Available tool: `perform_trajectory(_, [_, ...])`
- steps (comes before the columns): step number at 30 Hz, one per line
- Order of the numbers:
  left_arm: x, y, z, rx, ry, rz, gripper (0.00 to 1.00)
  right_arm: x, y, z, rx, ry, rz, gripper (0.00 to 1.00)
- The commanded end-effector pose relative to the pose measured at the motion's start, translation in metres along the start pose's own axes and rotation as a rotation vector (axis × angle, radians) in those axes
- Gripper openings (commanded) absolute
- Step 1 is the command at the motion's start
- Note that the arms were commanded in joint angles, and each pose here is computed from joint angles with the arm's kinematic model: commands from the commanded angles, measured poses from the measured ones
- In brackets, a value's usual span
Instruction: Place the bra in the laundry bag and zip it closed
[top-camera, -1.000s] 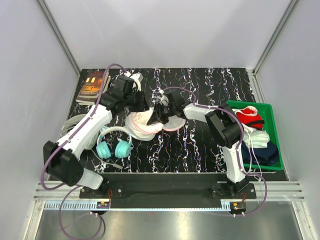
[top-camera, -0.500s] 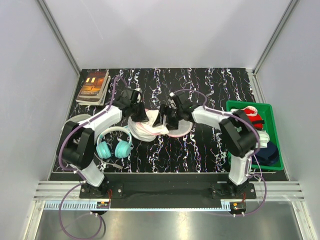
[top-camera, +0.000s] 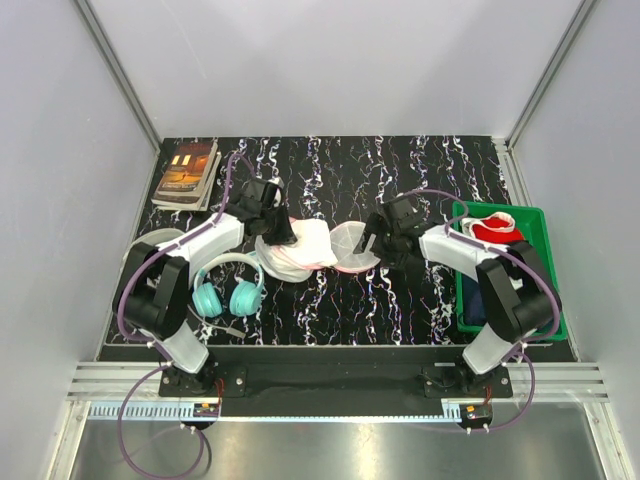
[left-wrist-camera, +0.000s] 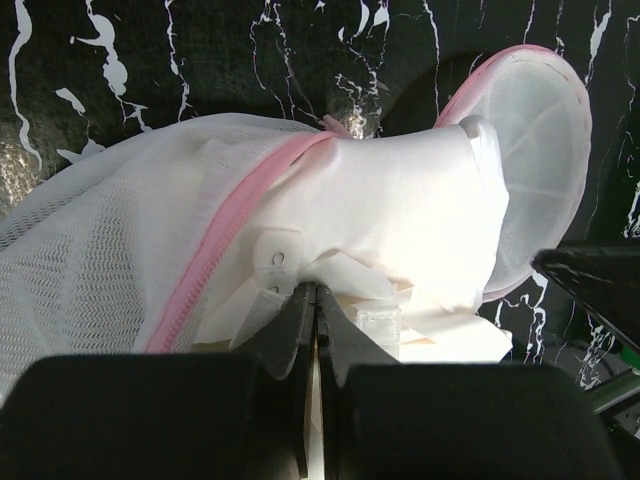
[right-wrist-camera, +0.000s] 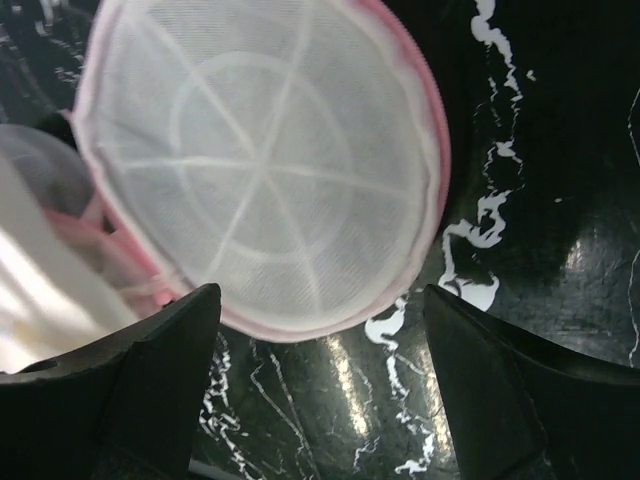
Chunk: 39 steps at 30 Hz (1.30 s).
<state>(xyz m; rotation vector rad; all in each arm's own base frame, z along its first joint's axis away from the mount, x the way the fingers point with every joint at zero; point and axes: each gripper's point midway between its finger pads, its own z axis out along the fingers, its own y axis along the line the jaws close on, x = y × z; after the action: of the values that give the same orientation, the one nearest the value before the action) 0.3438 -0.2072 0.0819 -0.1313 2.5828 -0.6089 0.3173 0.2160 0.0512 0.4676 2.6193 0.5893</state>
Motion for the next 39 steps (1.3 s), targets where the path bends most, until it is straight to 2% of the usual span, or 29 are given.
perform_trajectory(1, [-0.011, -0.004, -0.015, 0.023, -0.059, 0.036, 0.05, -0.018, -0.014, 0.018, 0.068, -0.082, -0.034, 0.86])
perform_trajectory(8, [-0.008, -0.006, -0.017, 0.036, -0.052, 0.062, 0.04, -0.013, -0.027, 0.041, 0.083, -0.086, 0.007, 0.76])
perform_trajectory(11, [-0.005, -0.006, -0.015, 0.035, -0.041, 0.066, 0.04, -0.031, -0.022, 0.048, 0.065, -0.154, -0.016, 0.68])
perform_trajectory(15, [-0.001, -0.005, -0.013, 0.032, -0.03, 0.066, 0.04, -0.048, -0.018, 0.026, 0.068, -0.232, -0.037, 0.28])
perform_trajectory(17, [-0.001, -0.003, -0.01, 0.024, -0.031, 0.074, 0.03, -0.055, -0.018, -0.001, 0.084, -0.277, -0.041, 0.11])
perform_trajectory(18, [-0.002, -0.003, -0.009, 0.023, -0.034, 0.073, 0.03, -0.048, -0.029, -0.011, 0.132, -0.257, -0.045, 0.04])
perform_trajectory(19, [-0.001, -0.002, -0.006, 0.019, -0.031, 0.073, 0.03, -0.044, -0.038, -0.019, 0.168, -0.266, -0.051, 0.0])
perform_trajectory(22, [0.001, -0.001, -0.002, 0.02, -0.028, 0.067, 0.02, -0.032, -0.047, -0.056, 0.185, -0.296, -0.059, 0.0])
perform_trajectory(23, [0.0, -0.003, 0.0, 0.025, -0.033, 0.067, 0.02, -0.034, -0.038, -0.077, 0.144, -0.333, -0.064, 0.0])
perform_trajectory(26, [0.002, -0.005, 0.005, 0.024, -0.029, 0.063, 0.02, -0.019, -0.028, -0.11, 0.1, -0.332, -0.101, 0.0])
perform_trajectory(30, [-0.004, -0.018, 0.009, 0.03, -0.048, 0.082, 0.02, 0.001, -0.025, -0.131, 0.072, -0.27, -0.114, 0.0])
perform_trajectory(33, [-0.004, -0.033, 0.011, 0.049, -0.046, 0.112, 0.02, 0.002, -0.021, -0.142, 0.039, -0.287, -0.13, 0.0])
perform_trajectory(36, [-0.007, -0.051, -0.004, 0.074, -0.07, 0.144, 0.1, -0.004, -0.016, -0.147, 0.024, -0.312, -0.166, 0.0])
perform_trajectory(37, [-0.008, -0.057, -0.01, 0.088, -0.076, 0.155, 0.15, -0.005, -0.013, -0.148, 0.013, -0.311, -0.176, 0.0])
perform_trajectory(38, [-0.005, -0.063, -0.017, 0.101, -0.073, 0.168, 0.27, -0.006, -0.01, -0.148, -0.001, -0.316, -0.194, 0.0])
perform_trajectory(39, [-0.012, -0.073, -0.032, 0.127, -0.103, 0.176, 0.33, -0.006, -0.008, -0.149, -0.008, -0.315, -0.201, 0.0])
